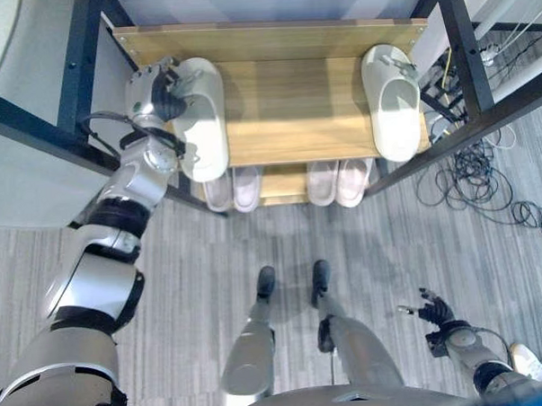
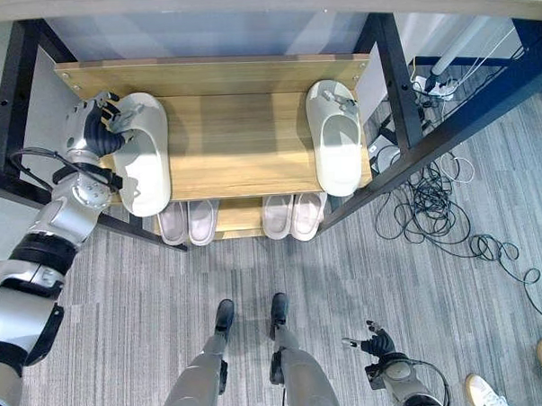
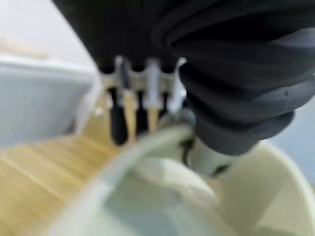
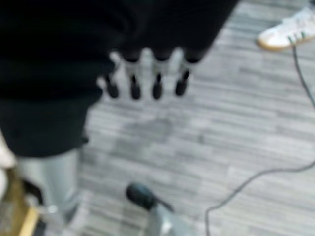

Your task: Arrange the slippers neatly on the shoe rack.

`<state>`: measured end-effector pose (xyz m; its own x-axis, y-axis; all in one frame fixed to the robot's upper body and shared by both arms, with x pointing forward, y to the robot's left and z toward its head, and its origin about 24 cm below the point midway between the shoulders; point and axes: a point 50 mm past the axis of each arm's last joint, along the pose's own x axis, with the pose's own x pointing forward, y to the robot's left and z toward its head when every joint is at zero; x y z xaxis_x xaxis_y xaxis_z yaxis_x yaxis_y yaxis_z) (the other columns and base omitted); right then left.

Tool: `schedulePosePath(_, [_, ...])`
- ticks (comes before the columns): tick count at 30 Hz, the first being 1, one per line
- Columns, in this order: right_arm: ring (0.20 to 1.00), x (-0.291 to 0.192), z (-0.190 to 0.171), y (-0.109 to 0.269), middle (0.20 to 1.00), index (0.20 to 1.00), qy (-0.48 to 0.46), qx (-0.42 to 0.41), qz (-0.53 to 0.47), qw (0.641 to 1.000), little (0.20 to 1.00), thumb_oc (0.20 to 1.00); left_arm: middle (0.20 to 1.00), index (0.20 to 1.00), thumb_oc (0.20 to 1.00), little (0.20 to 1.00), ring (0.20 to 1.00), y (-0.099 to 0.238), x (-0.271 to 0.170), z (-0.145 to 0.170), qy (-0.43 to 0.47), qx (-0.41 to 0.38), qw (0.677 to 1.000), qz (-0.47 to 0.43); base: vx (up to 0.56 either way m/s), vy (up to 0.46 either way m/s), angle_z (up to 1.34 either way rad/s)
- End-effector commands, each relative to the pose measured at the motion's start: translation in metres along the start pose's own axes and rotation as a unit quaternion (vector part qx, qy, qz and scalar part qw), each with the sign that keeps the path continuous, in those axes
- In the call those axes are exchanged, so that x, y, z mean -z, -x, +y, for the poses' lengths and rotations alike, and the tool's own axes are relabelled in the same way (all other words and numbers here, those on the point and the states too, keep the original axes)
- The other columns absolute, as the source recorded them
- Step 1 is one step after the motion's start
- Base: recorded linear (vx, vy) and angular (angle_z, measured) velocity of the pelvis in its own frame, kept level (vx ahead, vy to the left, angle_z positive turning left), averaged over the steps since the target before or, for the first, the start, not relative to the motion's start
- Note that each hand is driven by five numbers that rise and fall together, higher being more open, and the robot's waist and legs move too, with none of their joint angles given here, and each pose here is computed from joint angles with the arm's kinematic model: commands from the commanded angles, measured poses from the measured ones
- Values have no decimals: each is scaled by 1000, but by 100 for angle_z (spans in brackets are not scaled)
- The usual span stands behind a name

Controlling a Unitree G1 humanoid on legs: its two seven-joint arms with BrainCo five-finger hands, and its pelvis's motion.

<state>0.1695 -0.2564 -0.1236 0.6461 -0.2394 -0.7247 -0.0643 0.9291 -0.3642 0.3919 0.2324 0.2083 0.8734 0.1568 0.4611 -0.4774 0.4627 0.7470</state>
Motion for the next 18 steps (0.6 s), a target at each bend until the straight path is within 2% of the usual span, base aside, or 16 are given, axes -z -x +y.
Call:
schedulePosePath(1, [1000,10,-8,3,1000,1000,5,12,13,1000,1000,1000,200,200,200,200,200,-17,-19,15,33,-29,999,-16,0,0,0])
schedulePosePath(12, [1000,-4,-8,-2,1000,1000,25,12,0,1000,1000,1000,200,200,200,200,200,-14,-76,-13,95,-1,992,-83,-3,-24,0])
schedulePosePath(13, [1000,-12,-12,-4,1000,1000,30,15,-7,999,1000,1000,200,200,200,200,200,-20,-96,-16,81,-1,992,-96,-6,-39,-2])
schedulePosePath(18, [1000,-16,-15,-6,1000,1000,49,20,-6,999,1000,1000,200,200,200,200,200,-19,-138,-29,99,15,987,-126,2,-45,-3])
